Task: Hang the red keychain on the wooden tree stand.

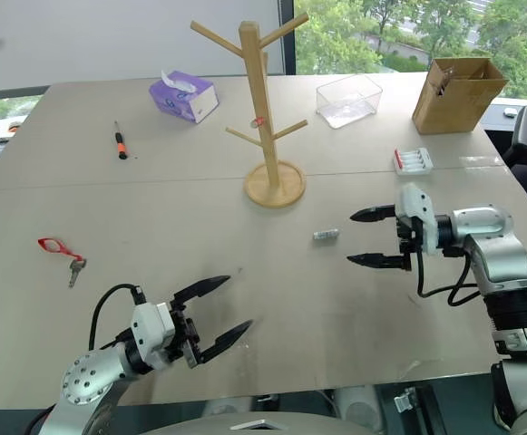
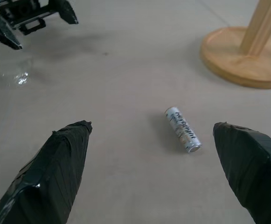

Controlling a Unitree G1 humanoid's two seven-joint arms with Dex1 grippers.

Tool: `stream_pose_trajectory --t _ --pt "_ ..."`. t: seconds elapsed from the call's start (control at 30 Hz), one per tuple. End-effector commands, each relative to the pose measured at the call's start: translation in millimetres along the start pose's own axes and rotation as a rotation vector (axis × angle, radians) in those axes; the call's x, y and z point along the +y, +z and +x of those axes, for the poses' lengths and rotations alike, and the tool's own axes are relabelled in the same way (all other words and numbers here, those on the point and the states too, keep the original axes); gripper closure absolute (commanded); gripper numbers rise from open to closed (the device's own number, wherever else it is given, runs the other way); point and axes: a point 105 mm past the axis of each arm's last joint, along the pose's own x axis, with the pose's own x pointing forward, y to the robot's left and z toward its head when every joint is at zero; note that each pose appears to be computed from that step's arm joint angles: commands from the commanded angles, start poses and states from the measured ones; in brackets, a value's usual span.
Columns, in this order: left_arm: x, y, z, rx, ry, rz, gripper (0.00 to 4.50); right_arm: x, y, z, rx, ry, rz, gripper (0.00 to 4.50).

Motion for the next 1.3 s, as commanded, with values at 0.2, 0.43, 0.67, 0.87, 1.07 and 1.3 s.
stream_pose_trajectory --t 0.2,0.43,0.67,0.87,1.07,1.3 --pt "7 13 15 -0.055 -0.110 0.058 0.13 -29 -7 14 0.186 0.011 -0.150 0.00" --pt "-1 27 24 -0.075 -0.105 0.042 0.13 -39 -28 35 0.223 0.022 -0.148 0.00" --pt "-2 38 26 -0.065 -0.075 0.034 0.13 -40 -29 58 0.179 0.051 -0.162 0.00" --pt "-6 43 28 -0.059 -0.065 0.021 0.13 -39 -26 66 0.155 0.073 -0.136 0.00" --pt "-8 46 32 -0.056 -0.054 0.005 0.13 -35 -31 68 0.186 0.113 -0.099 0.00" --pt "-9 44 31 -0.049 -0.053 -0.014 0.08 -36 -29 69 0.184 0.118 -0.081 0.88"
